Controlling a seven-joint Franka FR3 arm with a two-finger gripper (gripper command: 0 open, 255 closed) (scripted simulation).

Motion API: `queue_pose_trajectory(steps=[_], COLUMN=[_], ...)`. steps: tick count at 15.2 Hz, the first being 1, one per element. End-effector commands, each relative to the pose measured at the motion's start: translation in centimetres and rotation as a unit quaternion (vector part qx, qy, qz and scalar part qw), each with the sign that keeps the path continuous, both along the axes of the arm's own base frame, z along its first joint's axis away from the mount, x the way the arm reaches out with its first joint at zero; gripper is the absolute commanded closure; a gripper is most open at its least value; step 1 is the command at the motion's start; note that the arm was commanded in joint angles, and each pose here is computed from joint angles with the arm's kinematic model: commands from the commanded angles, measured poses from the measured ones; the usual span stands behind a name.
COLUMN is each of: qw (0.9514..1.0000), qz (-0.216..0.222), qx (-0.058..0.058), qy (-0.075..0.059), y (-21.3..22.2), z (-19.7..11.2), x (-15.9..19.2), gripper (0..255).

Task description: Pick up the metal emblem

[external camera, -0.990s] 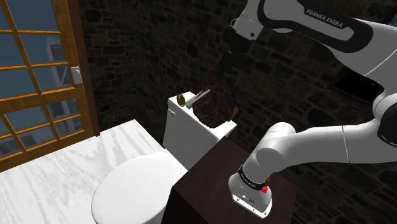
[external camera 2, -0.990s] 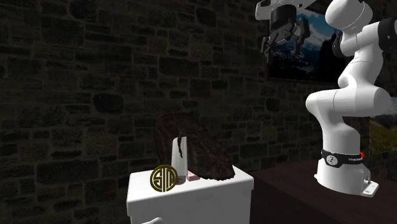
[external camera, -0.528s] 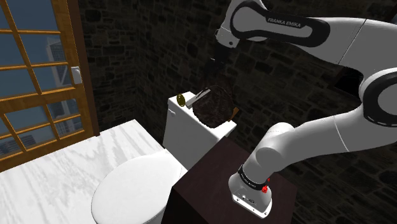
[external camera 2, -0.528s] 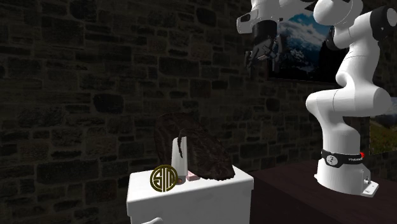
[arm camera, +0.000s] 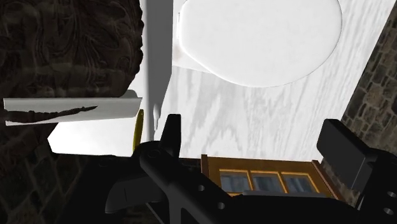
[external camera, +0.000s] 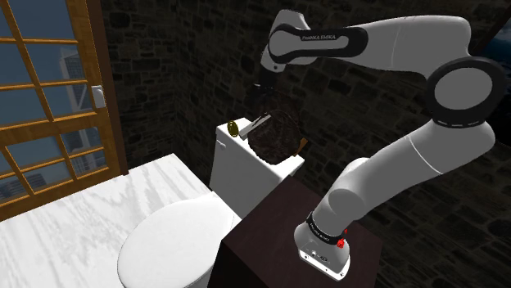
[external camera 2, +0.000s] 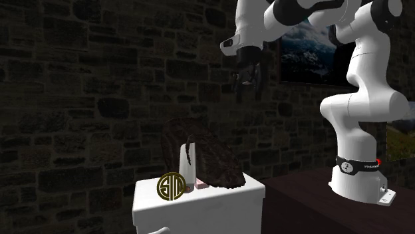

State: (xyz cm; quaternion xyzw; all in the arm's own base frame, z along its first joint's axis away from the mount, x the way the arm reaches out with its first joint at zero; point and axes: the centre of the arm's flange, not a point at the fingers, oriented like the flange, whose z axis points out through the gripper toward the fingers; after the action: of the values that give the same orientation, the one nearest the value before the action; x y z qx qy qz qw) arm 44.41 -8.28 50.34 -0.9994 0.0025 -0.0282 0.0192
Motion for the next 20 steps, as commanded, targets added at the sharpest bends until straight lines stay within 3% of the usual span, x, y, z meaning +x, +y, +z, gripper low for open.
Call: queue_pose_trajectory(steps=[1,20], qw=[1.0,0.9967], qz=[-0.006,-0.061], qx=[-0.003,-0.026], qy=[0.004,0.047], y=[-0.9,-11.0], z=[-1.8,-18.8], x=[1.9,18.1], gripper=[0,0])
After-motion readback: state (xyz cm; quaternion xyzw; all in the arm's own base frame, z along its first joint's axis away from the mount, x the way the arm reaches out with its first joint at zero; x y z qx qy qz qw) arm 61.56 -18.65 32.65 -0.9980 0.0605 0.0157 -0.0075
